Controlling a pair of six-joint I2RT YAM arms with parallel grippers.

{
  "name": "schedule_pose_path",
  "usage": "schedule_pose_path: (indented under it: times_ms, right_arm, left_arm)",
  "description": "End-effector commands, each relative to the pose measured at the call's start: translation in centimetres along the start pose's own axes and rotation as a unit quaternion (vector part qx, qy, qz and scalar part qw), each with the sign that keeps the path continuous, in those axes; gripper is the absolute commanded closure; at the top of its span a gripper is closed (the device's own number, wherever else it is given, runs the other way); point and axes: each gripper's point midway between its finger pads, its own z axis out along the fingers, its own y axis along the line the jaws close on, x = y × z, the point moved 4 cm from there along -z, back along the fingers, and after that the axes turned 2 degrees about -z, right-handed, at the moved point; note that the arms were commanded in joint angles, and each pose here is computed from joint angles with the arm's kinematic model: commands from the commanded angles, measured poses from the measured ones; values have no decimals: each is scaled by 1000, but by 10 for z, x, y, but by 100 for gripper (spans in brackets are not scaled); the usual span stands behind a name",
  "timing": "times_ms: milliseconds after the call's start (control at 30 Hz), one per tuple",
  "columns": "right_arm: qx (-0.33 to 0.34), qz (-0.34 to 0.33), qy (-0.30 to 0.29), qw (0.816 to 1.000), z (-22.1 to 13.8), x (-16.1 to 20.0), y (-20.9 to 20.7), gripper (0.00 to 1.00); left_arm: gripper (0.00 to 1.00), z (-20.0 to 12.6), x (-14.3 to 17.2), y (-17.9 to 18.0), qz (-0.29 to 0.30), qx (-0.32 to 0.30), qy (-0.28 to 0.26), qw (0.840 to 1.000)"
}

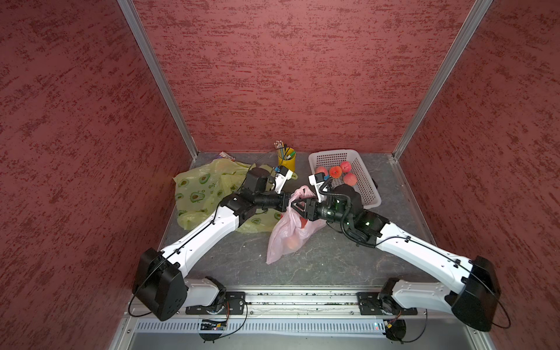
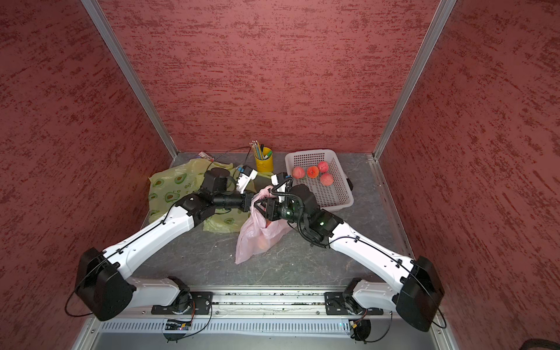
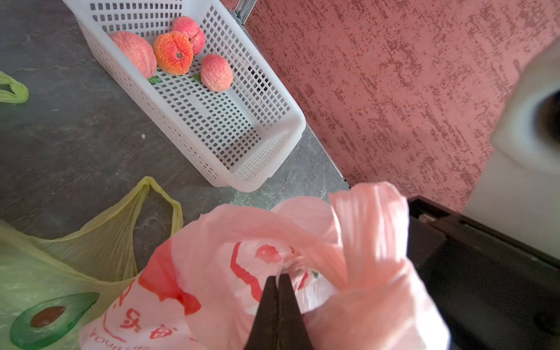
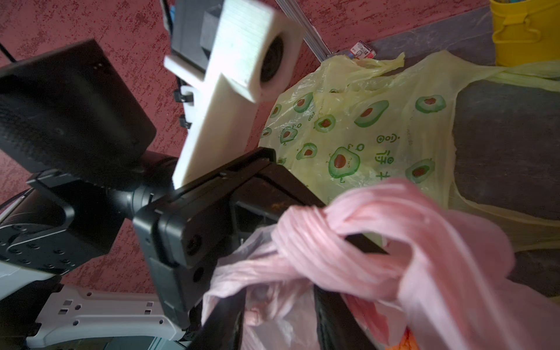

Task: Place the peach into a plastic bag & tie a knot
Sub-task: Tie the plastic bag at the center of the board.

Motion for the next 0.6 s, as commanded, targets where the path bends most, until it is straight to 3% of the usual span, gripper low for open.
schedule_pose_path:
  times_ms: [0,300,467,567]
  right_arm:
    - [-18,1,-27,999,1,-16,13,63]
    - [-5,0,-35,999,-5,-17,12,87]
    - [28,-3,-28,999,-18,-13,5,99]
    - [57,-6,-17,998,-28,-7,-1,100]
  left_arm:
    - [100,-9,-6,-12,36,-20,-7,999]
    - [100,-11,-8,-12,43,-33,-10,998]
    - [100,-24,-19,9,43,-107,-18,993]
    - [100,-36,-30,30,60,-195,-24,979]
